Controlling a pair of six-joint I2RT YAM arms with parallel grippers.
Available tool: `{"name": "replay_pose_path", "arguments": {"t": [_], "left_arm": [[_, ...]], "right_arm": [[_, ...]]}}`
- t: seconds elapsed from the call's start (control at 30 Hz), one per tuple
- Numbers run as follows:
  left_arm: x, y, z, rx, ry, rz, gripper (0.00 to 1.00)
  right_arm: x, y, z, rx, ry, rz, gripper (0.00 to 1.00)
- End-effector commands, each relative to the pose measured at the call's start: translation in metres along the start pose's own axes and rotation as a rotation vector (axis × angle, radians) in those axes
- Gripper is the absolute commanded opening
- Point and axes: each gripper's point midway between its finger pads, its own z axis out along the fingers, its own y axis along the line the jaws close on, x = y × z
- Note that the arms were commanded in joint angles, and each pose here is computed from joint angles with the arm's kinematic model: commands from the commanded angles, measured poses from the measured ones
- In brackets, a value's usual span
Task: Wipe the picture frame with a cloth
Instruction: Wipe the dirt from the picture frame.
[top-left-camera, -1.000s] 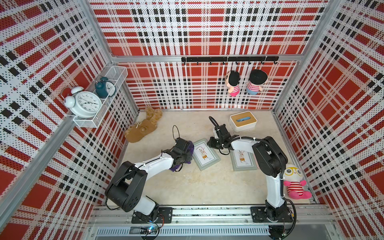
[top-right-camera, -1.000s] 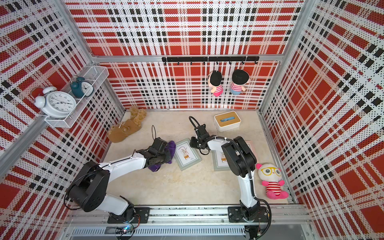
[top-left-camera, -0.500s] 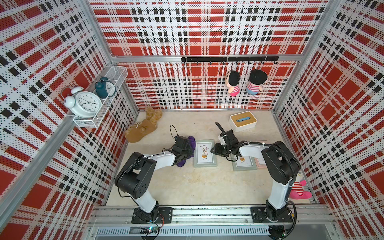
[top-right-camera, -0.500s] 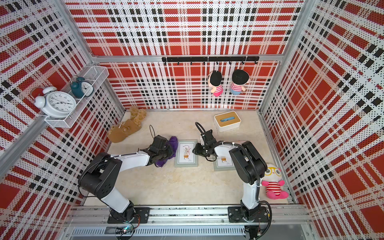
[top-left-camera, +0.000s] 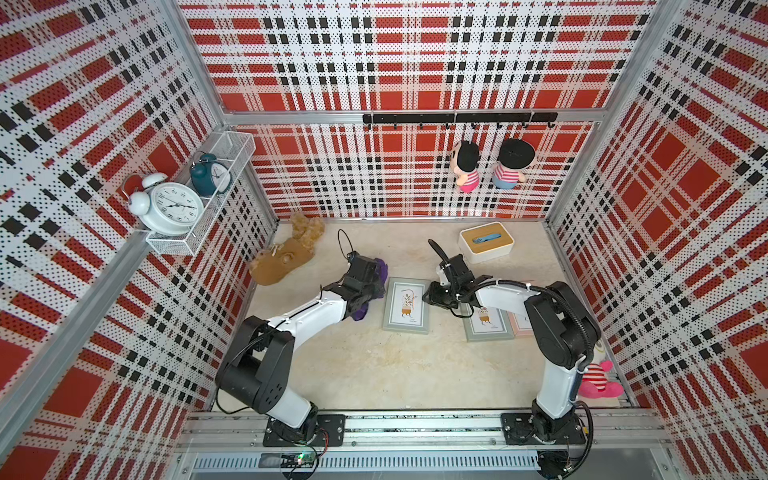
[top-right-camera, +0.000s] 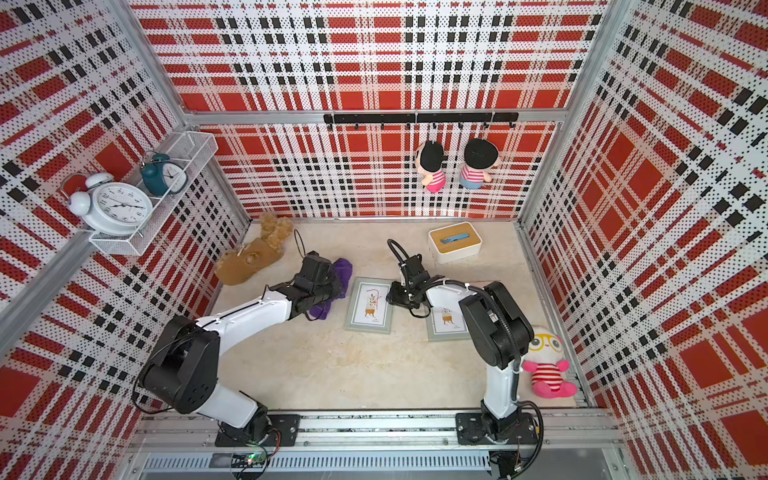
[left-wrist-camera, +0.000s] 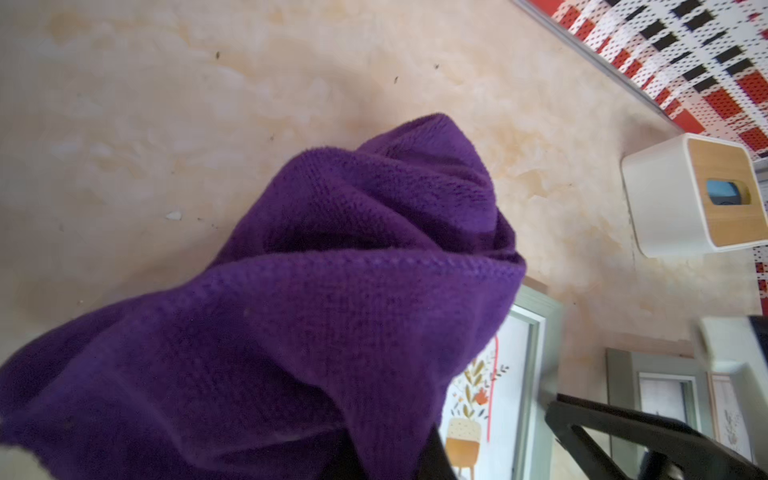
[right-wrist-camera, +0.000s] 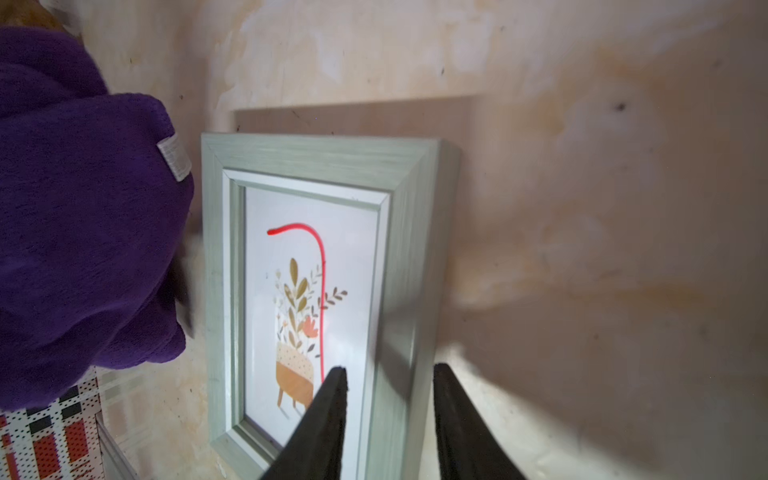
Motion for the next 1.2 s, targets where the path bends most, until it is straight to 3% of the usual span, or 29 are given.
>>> {"name": "replay_pose_path", "arguments": {"t": [0.0, 0.2, 0.4, 0.8, 1.03, 1.17], "left_arm": [[-0.002, -0.018, -0.017, -0.036, -0.019, 0.109, 0.00], [0.022, -0.058, -0.007, -0.004, 0.030, 0.194, 0.00], [0.061, -0.074, 0.028, -0.013, 0.121, 0.262, 0.00], [0.111, -0.066, 0.072, 0.000, 0.250, 0.272, 0.00], [0.081, -0.065, 0.102, -0.003, 0.196, 0.213, 0.00], [0.082, -0.067, 0.099, 0.005, 0.214, 0.240, 0.00]], "right_arm": [[-0.001, -0.014, 0.008, 0.049, 0.003, 0.000, 0.36], [0.004, -0.016, 0.017, 0.021, 0.023, 0.027, 0.27], [0.008, -0.022, 0.019, 0.018, 0.027, 0.043, 0.23], [0.011, -0.030, 0.021, 0.017, 0.025, 0.066, 0.20], [0.014, -0.034, 0.025, 0.025, 0.030, 0.074, 0.19], [0.017, -0.038, 0.027, 0.034, 0.040, 0.074, 0.19]]}}
